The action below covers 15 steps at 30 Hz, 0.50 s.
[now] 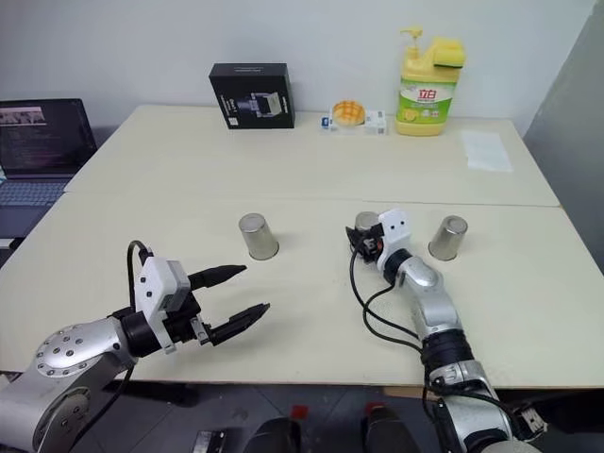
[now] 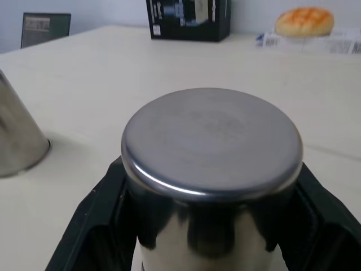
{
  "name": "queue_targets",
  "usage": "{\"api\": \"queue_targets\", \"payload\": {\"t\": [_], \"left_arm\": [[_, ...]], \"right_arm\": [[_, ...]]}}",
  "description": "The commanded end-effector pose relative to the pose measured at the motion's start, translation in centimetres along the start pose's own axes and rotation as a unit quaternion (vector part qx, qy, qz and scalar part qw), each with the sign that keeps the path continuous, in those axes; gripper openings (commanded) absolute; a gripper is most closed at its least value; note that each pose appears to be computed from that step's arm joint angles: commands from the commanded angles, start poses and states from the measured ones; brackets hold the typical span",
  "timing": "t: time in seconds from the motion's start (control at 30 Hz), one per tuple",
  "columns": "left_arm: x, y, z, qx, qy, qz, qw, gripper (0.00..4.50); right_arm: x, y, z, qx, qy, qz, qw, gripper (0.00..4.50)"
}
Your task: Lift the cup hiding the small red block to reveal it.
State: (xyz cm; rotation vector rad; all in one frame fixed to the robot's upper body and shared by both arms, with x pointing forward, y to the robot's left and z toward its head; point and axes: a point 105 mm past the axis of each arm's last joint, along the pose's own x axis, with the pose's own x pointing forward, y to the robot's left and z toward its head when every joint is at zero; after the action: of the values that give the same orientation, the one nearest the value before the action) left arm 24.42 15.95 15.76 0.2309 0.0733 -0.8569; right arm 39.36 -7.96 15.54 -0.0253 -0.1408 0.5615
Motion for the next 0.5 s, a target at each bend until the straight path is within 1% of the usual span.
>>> {"api": "queue_targets", "payload": {"t": [0.03,0.13,0.23,0.37,0.47,0.5], "left_arm": [[0.1,0.2,1.1,0.008,-0.018,0.004,1.0,4.5],[0.1,0.2,0.8,0.006,-0.012,0.001,1.0,4.5],[0.2,-0.3,0.6,0.006,-0.008,-0.01,1.0,4.5],[0.4,-0.6,0.6,0.007,-0.009,-0.018,1.0,4.5],[0.3,-0.3,0.5,0.011,-0.005,-0.018,1.0,4.5],[0.2,-0.2,0.4,0.013,-0.003,-0.018,1.0,4.5]], "right_arm": [[-1.6,-1.4,4.5,-0.008,-0.042,-0.051,0.998,2.73],[-3.0,-3.0,4.0,-0.013,-0.017,-0.096,0.995,2.73],[-4.1,-4.2,1.7,-0.008,0.022,-0.121,0.992,2.73],[-4.0,-4.1,-0.7,0.036,0.044,-0.116,0.992,2.73],[-3.7,-3.6,-2.2,0.026,0.054,-0.103,0.993,2.73],[-3.7,-3.6,-2.7,0.02,0.058,-0.104,0.993,3.08]]}}
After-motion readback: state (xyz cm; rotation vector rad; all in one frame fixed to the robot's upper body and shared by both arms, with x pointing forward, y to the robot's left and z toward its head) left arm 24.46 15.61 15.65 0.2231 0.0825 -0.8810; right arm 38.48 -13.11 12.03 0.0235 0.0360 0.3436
